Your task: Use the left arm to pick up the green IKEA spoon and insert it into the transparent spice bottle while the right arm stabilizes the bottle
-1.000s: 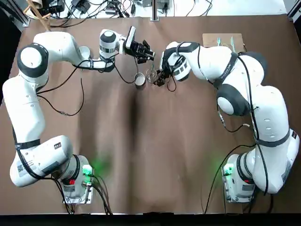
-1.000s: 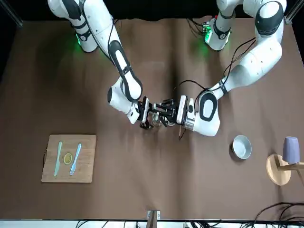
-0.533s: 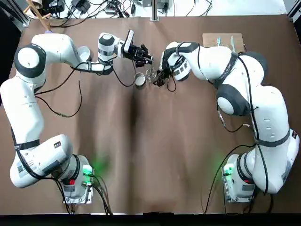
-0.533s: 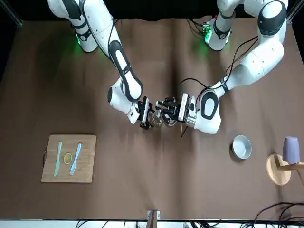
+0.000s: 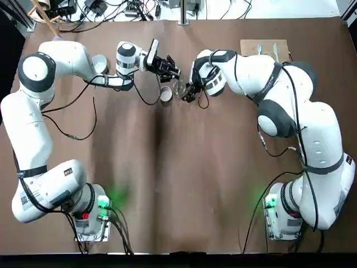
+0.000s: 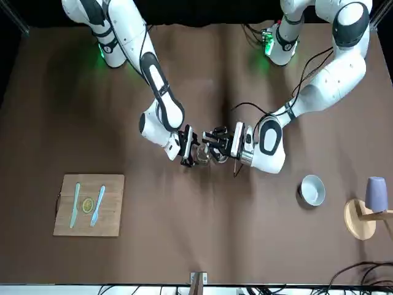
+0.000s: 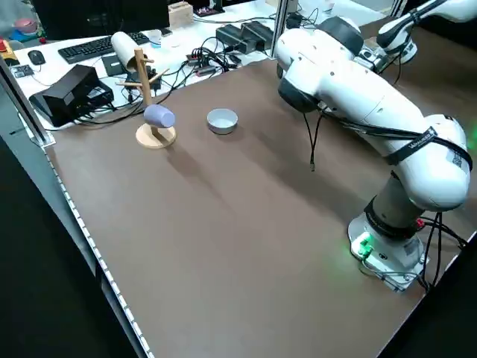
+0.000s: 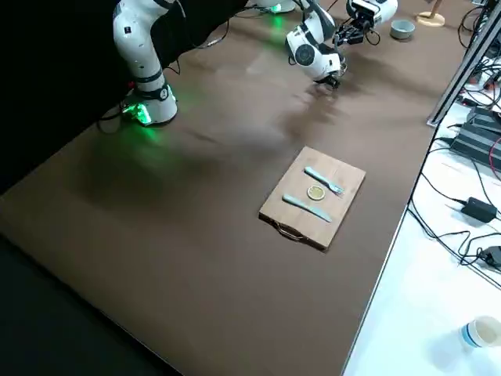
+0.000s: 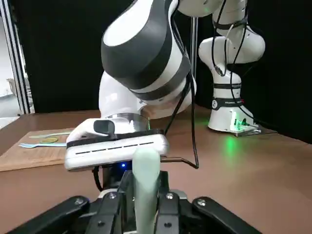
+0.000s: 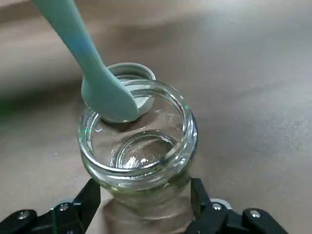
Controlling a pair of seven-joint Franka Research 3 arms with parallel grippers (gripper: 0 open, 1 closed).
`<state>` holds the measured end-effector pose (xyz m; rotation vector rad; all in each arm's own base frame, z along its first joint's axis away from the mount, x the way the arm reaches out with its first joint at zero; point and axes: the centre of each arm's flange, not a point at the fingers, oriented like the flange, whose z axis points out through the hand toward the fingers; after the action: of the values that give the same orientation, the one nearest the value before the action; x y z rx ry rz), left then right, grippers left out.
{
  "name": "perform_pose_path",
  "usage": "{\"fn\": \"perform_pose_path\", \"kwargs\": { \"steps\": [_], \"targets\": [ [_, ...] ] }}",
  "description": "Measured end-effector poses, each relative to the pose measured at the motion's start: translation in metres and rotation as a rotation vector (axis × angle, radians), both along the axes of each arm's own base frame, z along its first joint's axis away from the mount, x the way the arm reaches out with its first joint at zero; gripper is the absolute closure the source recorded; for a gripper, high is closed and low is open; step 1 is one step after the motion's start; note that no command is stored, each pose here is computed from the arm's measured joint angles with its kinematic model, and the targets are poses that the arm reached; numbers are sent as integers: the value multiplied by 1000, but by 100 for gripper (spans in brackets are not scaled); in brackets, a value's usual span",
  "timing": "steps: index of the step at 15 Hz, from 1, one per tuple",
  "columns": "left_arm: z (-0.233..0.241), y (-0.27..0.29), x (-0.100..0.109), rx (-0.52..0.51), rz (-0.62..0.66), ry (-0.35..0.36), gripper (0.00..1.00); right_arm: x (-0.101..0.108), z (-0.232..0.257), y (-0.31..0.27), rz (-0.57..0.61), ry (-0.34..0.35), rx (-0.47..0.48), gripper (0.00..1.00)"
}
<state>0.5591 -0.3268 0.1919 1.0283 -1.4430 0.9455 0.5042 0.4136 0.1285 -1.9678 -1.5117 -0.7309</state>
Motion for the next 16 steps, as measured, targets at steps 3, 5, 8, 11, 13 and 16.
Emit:
{"fn": "perform_pose_path", "kwargs": {
  "steps": [3,5,8,11,13,16],
  "targets": [
    [-3,1,0,6,0,2,74,0,0,0,0,0,0,19],
    [-4,1,-1,7,0,3,58,0,0,0,0,0,0,18],
    [-6,-2,-2,10,-5,3,22,0,0,0,1,0,0,18],
    [-6,1,0,14,0,0,0,0,0,0,1,0,0,19],
    [2,8,8,24,16,-7,0,0,0,0,1,0,0,19],
    [35,28,30,52,67,30,0,0,0,0,1,0,0,18]
  ]
}}
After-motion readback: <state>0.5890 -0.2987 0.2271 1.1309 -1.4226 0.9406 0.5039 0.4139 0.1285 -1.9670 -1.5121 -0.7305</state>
